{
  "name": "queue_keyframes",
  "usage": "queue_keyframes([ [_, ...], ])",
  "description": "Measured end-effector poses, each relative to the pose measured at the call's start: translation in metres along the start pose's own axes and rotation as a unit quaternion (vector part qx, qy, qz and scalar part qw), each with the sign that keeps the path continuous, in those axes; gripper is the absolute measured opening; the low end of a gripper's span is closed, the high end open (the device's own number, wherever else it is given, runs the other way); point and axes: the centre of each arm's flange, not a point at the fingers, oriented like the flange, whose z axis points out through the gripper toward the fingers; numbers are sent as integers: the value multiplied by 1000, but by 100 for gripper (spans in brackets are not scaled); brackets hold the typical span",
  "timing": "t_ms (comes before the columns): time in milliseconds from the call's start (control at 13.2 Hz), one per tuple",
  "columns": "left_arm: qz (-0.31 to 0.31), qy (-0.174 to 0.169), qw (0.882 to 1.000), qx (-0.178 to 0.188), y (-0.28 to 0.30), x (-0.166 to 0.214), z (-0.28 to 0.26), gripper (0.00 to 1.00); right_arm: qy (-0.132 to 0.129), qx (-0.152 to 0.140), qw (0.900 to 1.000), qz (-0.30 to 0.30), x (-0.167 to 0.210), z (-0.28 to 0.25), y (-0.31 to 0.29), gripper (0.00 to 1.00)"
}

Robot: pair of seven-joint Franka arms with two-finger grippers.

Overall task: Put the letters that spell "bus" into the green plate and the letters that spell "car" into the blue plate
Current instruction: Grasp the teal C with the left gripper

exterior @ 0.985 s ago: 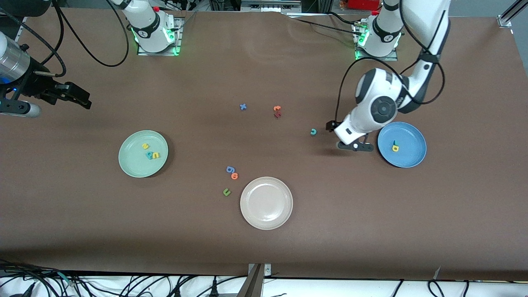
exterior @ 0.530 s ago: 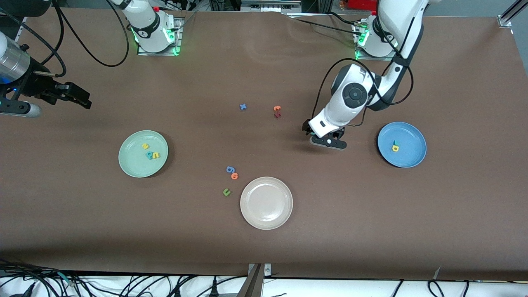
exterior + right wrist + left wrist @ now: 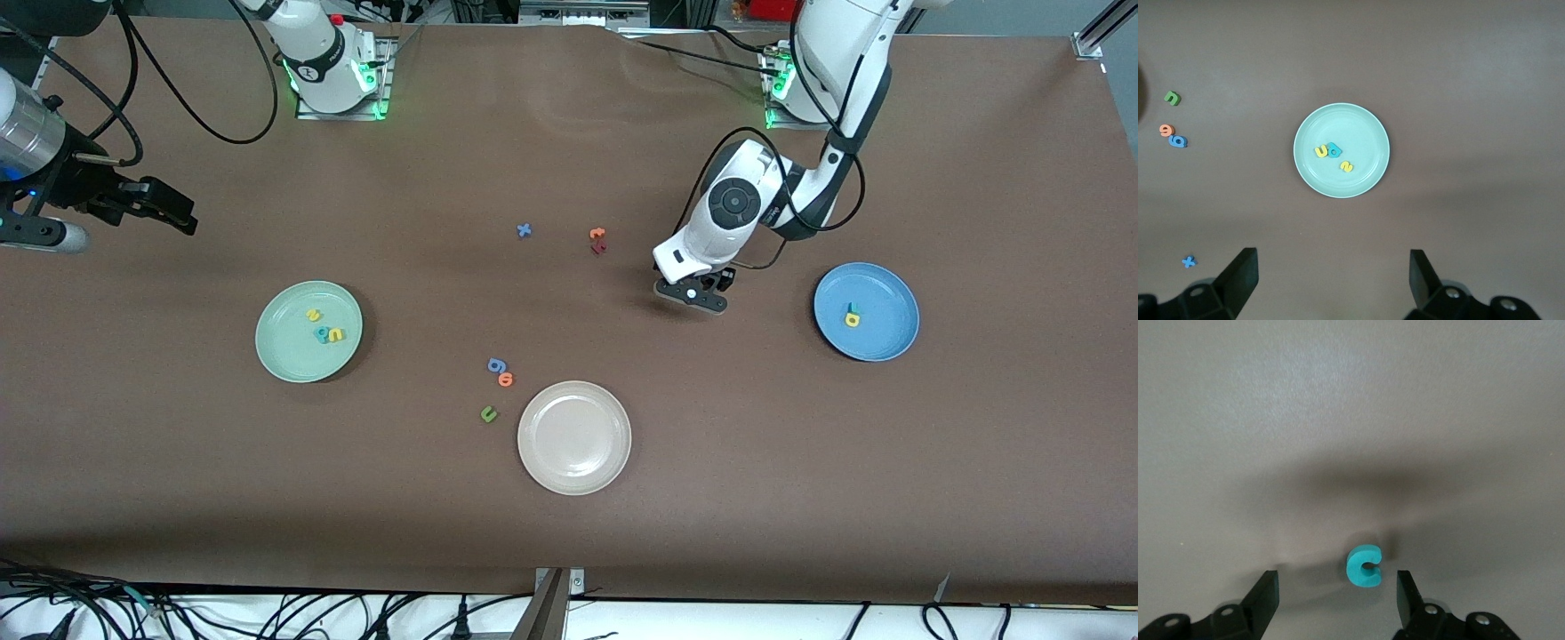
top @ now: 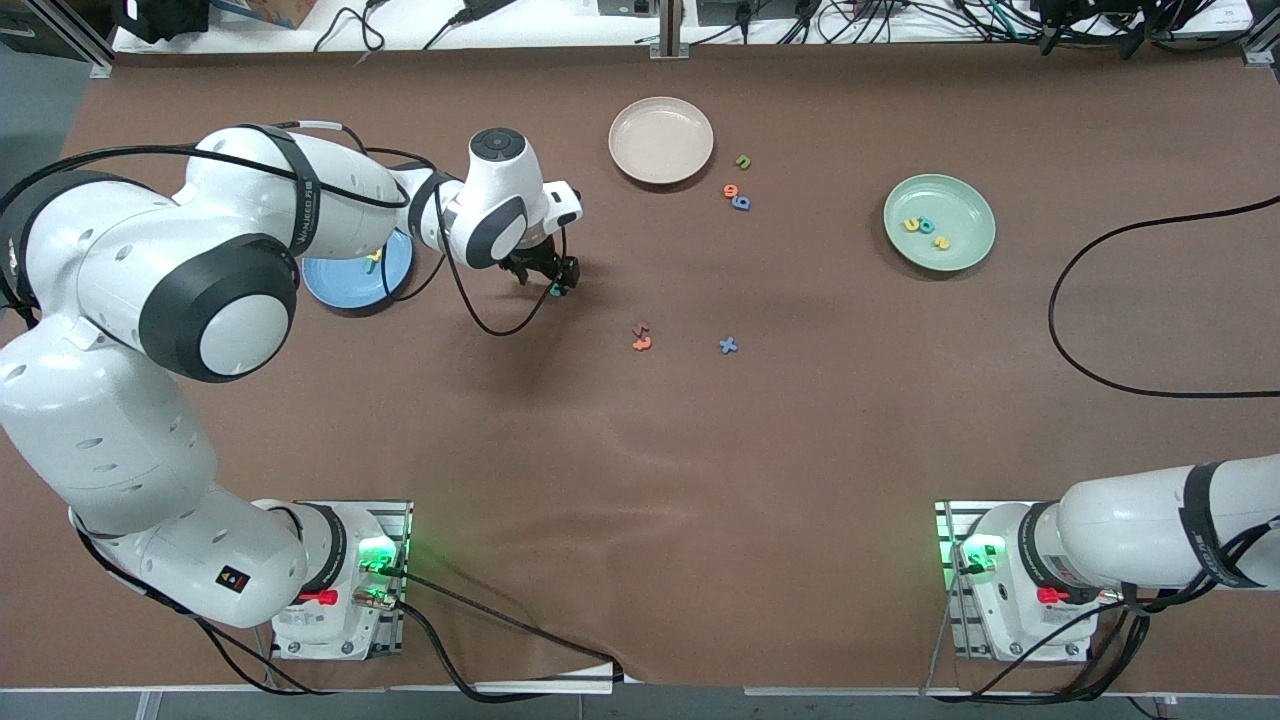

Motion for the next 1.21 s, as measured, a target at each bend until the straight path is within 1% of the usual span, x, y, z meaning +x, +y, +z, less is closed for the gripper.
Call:
queue_keyframes([
  [76, 4, 1, 1000, 2, 0, 0, 2, 79, 0, 0, 1000, 0, 0, 0, 0, 100],
  [152, 14, 5, 1000, 8, 0, 1, 3, 73, 0, 0, 1000, 0, 0, 0, 0, 100],
  [303, 36, 13, 999, 20, 2, 1, 5, 72, 0, 0, 1000, 0, 0, 0, 0, 100],
  [379, 48, 17, 998, 27, 2, 1, 5, 68, 0, 0, 1000, 0, 0, 0, 0, 100],
  [530, 69, 22, 997, 39, 3, 2, 5, 67, -1, 0, 1000, 0, 0, 0, 0, 100],
  [682, 75, 25, 996, 42, 4, 2, 5, 68, -1, 0, 1000, 0, 0, 0, 0, 100],
  [833, 76, 27, 996, 41, 4, 2, 7, 64, -2, 0, 1000, 0, 0, 0, 0, 100],
  [909, 77, 29, 996, 40, 6, 3, 6, 54, -2, 0, 1000, 0, 0, 0, 0, 100],
  [985, 78, 30, 996, 39, 7, 2, 5, 47, -2, 0, 1000, 0, 0, 0, 0, 100],
  [1061, 78, 30, 996, 39, 7, 3, 5, 45, -2, 0, 1000, 0, 0, 0, 0, 100],
  [1136, 80, 31, 996, 39, 9, 3, 4, 37, -2, 0, 1000, 0, 0, 0, 0, 100],
  [1212, 81, 32, 995, 38, 10, 3, 3, 25, -2, 0, 1000, 0, 0, 0, 0, 100],
])
